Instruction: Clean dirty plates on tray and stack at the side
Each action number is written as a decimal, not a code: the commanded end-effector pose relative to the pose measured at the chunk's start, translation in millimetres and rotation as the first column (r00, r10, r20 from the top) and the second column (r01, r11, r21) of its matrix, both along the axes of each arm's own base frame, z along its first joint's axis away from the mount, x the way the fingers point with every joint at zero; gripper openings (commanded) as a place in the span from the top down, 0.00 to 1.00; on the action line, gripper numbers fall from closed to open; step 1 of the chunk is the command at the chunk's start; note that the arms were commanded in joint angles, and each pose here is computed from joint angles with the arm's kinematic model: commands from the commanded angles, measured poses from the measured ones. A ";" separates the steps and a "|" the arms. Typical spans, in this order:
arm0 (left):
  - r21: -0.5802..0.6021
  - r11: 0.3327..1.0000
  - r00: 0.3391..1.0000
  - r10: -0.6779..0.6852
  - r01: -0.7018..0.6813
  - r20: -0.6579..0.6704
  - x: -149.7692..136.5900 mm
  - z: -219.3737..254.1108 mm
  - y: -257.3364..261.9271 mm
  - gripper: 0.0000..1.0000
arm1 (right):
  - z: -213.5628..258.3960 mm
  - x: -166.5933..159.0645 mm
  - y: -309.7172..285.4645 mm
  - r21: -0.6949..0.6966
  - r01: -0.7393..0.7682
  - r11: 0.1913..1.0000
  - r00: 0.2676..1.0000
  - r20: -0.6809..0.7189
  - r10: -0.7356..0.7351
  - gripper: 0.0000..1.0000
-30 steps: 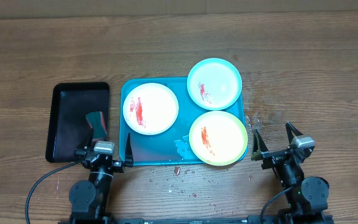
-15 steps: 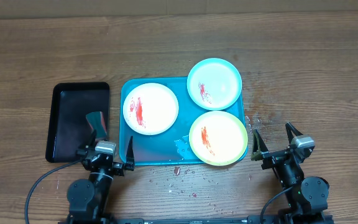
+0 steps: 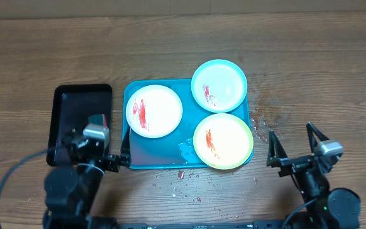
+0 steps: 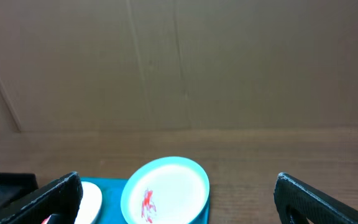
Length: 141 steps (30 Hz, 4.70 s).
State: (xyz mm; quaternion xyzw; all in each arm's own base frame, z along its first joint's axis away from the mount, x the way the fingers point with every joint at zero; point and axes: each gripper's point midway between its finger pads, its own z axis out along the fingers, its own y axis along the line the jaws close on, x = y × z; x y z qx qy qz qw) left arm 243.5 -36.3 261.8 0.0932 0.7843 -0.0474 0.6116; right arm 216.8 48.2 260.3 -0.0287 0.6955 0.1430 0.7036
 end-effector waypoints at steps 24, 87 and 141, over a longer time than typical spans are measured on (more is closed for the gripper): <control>-0.018 0.996 0.749 -0.077 0.086 -0.658 31.4 73.1 -15.3 0.00 | 89.7 49.8 63.2 0.075 -0.311 0.947 0.805 -0.510 0.305 0.00; 0.219 0.885 0.150 0.303 -0.411 -0.941 115.4 -113.7 89.5 0.24 | -254.9 165.1 265.3 -0.024 -0.134 0.991 0.331 -0.943 0.022 0.93; 0.161 0.916 0.178 0.240 -0.368 -0.954 78.1 -272.8 89.1 0.96 | -256.5 162.6 262.7 -0.034 -0.134 0.990 0.321 -0.947 0.011 0.96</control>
